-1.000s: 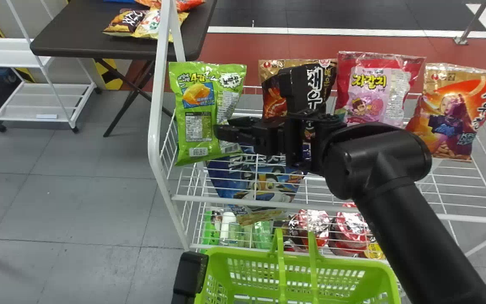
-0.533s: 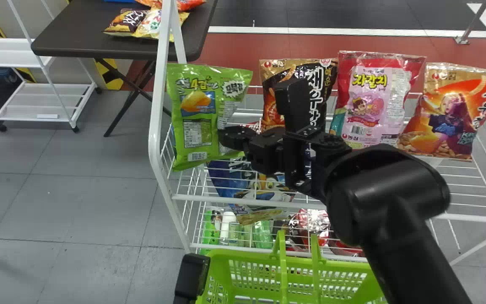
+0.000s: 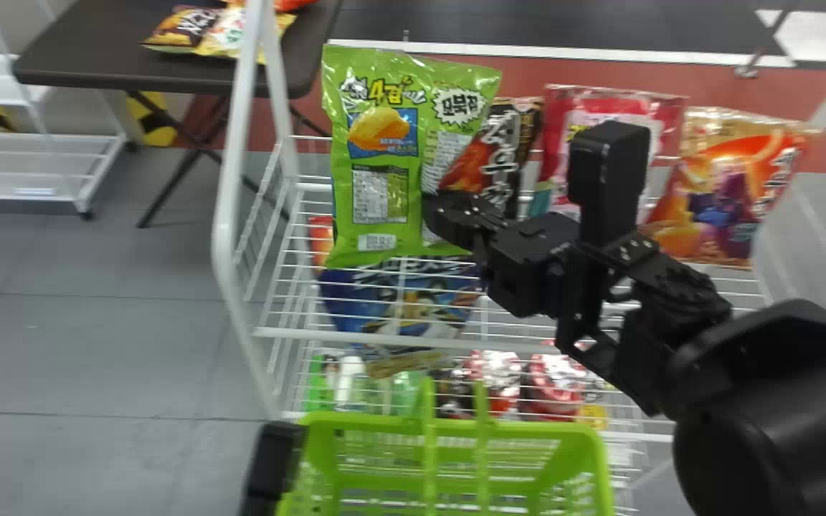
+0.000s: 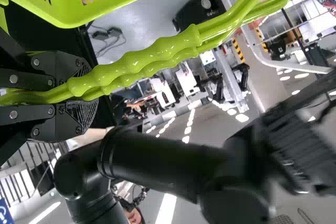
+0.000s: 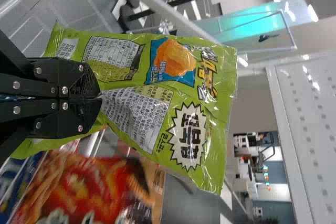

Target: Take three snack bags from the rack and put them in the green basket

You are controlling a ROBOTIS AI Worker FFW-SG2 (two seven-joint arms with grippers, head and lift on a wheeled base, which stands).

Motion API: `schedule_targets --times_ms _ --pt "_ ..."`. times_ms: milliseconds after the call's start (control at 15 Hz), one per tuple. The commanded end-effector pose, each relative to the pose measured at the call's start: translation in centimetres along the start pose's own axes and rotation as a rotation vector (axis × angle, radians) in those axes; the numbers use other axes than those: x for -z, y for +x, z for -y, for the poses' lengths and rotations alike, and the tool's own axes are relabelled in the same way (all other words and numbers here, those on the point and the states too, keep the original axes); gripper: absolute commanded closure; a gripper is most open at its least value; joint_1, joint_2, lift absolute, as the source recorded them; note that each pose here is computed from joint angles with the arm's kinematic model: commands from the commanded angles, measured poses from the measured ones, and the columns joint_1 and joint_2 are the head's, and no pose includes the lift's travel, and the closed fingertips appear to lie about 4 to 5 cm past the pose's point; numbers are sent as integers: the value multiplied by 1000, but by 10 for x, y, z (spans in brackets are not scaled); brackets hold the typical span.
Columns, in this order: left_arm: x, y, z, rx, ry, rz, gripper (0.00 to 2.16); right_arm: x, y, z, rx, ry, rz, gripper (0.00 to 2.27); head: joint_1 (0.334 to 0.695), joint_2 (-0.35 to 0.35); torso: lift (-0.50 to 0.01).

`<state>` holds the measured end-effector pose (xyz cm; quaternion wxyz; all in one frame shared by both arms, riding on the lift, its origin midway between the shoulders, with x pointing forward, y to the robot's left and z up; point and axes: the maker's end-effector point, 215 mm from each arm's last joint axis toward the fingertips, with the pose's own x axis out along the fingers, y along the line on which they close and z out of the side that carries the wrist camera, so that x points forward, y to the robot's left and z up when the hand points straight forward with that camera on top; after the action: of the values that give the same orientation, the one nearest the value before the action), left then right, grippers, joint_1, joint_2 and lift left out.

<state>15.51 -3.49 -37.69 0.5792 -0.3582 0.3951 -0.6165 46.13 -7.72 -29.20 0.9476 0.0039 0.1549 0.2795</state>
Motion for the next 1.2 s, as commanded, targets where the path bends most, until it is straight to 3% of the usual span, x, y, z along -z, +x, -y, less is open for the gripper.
schedule_targets --times_ms 0,67,200,400,600,933,1133 --pt "-3 -2 -1 -10 6 5 1393 4 -62 49 93 -20 -38 2081 695 -180 -10" --pt "-5 -1 -1 -10 10 9 1393 2 -85 62 117 -11 -41 2081 695 -266 -10" --pt "-6 1 -2 -15 13 5 1393 16 -136 88 185 6 -107 2081 695 -350 -10" --pt "-8 2 -5 -31 17 10 1393 62 -197 94 221 113 -274 2081 695 -350 -10" --pt "-8 6 -4 -35 24 8 1393 119 -243 36 129 431 -425 2081 695 -350 -10" --pt "-7 13 0 -36 36 -4 1393 136 -247 -5 50 537 -441 2081 695 -350 -10" --pt "-8 14 3 -33 46 -5 1393 190 -232 -28 23 582 -571 2081 695 -350 -10"
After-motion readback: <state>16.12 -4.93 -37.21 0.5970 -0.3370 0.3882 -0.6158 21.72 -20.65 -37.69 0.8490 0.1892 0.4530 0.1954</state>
